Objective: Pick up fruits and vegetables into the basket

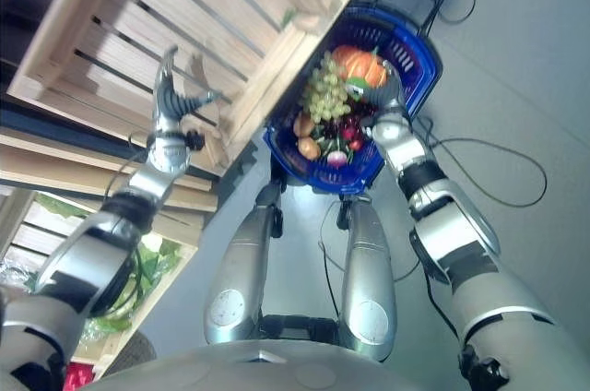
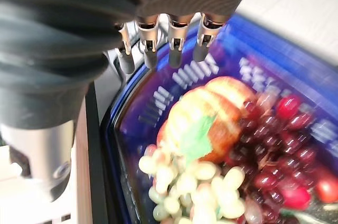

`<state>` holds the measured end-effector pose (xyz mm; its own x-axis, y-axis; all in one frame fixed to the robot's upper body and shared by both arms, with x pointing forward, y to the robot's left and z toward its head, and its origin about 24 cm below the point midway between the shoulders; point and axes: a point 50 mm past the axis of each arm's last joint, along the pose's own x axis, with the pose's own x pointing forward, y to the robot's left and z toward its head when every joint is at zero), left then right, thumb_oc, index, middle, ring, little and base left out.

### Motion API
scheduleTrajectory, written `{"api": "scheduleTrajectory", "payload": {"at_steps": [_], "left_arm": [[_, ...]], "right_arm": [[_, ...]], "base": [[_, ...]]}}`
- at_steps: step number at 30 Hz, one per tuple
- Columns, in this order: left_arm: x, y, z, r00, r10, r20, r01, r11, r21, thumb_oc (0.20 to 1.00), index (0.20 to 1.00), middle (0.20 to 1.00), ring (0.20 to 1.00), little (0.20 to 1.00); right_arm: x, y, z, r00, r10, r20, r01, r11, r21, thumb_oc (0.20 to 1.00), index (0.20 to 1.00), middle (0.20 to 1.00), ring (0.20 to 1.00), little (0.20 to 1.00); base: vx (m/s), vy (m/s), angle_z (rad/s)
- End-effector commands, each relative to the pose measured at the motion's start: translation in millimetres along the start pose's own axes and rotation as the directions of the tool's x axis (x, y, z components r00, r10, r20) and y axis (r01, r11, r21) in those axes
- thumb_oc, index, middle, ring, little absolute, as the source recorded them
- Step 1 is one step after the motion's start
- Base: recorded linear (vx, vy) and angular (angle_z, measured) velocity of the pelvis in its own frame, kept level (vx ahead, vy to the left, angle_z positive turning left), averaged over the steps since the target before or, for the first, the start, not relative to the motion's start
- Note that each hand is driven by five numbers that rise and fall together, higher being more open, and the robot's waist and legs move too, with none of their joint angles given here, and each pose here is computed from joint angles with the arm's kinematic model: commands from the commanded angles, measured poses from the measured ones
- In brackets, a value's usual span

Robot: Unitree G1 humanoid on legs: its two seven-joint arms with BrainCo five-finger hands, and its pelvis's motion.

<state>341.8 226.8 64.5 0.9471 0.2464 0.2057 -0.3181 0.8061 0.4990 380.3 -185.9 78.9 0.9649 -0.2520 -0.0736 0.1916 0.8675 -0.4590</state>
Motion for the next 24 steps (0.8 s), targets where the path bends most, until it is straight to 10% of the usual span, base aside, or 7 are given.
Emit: {"api": "scheduleTrajectory", "payload": {"at_steps": [1,10,24], "left_arm": [[-31,-11,-34,0.989,-0.111,-0.097,0.108,0.994,-0.032,1.0,1.0,1.0,1.0,1.0],[-150,-23,-129,0.765,-0.407,-0.499,0.4,0.908,-0.127,1.0,1.0,1.0,1.0,1.0],[-269,-15,-182,0.301,-0.531,-0.792,0.441,0.814,-0.378,1.0,1.0,1.0,1.0,1.0]], "right_arm": [[-15,-12,-42,0.999,-0.028,-0.036,0.027,0.999,-0.04,1.0,1.0,1.0,1.0,1.0],[-106,-15,-187,0.9,0.032,-0.435,-0.061,0.997,-0.052,1.0,1.0,1.0,1.0,1.0],[-250,-7,-294,0.392,0.221,-0.893,-0.182,0.97,0.161,1.0,1.0,1.0,1.0,1.0]], "base": [[0.13,-0.035,0.03],[0.21,-0.047,0.07],[0.1,-0.012,0.02]]}}
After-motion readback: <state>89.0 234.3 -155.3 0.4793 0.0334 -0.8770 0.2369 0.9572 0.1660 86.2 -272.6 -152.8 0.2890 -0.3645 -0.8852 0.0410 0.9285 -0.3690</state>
